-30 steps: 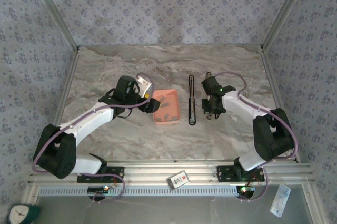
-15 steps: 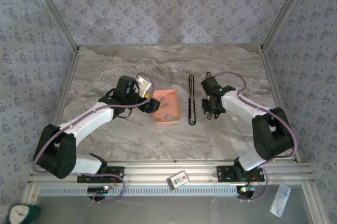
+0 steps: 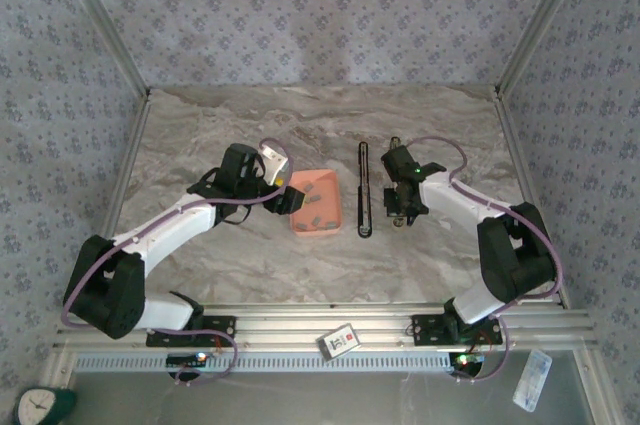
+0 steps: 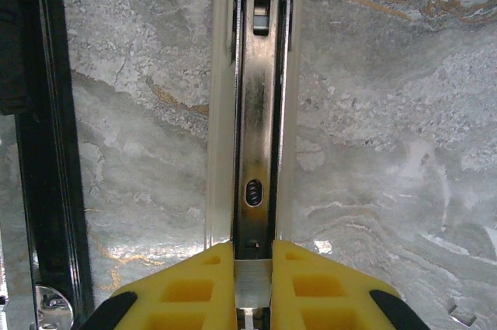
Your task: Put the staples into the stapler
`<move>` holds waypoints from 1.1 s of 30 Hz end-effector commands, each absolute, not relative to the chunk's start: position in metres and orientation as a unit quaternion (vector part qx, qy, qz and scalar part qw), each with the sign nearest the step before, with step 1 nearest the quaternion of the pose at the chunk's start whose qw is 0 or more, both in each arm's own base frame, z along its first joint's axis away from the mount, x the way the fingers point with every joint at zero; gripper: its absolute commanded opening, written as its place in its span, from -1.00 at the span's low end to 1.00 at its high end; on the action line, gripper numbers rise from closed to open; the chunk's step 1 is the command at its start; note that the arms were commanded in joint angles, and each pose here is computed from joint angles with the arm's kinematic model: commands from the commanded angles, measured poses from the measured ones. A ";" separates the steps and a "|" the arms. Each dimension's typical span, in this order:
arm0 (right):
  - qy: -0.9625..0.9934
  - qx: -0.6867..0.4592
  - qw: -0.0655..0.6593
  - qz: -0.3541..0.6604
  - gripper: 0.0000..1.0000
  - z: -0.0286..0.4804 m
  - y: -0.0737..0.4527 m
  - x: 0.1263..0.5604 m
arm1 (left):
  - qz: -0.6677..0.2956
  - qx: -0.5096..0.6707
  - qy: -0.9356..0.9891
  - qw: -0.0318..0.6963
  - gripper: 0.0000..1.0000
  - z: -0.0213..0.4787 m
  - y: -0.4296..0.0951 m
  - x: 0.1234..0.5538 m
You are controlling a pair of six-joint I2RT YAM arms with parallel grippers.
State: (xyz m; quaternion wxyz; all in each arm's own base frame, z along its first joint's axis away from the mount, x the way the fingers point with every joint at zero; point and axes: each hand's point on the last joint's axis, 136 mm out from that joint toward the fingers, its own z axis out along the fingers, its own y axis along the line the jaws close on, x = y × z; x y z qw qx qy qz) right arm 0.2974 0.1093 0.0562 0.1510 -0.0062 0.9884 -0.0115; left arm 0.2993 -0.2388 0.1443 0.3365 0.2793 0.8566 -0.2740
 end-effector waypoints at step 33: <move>0.983 -0.029 0.179 -0.005 -0.28 0.104 0.121 0.312 | -0.287 0.284 0.849 0.339 0.64 0.151 -0.247 0.301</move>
